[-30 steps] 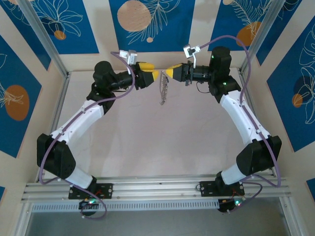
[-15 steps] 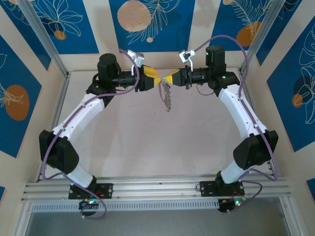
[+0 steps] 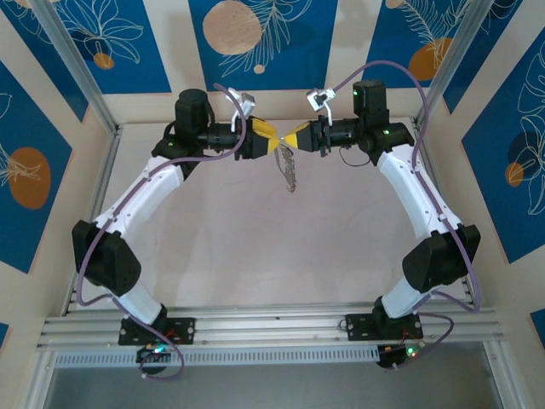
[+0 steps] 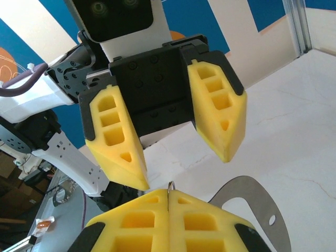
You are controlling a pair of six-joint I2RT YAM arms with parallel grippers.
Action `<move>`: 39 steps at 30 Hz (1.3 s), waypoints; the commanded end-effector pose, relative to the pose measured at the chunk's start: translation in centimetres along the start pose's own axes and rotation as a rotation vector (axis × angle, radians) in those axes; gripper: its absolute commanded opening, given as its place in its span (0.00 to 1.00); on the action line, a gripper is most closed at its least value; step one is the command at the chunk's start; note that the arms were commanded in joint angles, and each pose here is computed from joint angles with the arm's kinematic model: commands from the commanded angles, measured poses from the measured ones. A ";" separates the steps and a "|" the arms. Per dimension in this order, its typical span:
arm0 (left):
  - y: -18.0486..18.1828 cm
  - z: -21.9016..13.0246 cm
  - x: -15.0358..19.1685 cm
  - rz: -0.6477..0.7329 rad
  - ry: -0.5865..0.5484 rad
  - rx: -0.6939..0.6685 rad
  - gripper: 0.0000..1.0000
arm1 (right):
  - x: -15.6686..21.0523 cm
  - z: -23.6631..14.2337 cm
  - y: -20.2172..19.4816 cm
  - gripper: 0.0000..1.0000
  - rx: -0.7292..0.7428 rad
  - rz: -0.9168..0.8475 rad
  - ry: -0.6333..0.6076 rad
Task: Put the keys on the keyring
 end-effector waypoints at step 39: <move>-2.0 1.7 -2.7 0.066 -0.107 0.100 0.00 | -0.9 -3.5 1.6 0.40 0.077 -0.050 -0.157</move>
Point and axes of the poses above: each hand's point on the last joint's axis, 136 mm out from that joint toward the fingers, its own z axis out along the fingers, its own y axis along the line the jaws close on, x = y × z, the point moved 2 cm from there along -z, back along the fingers, and after that the axes turned 14 degrees about z, right-handed, at the moved point
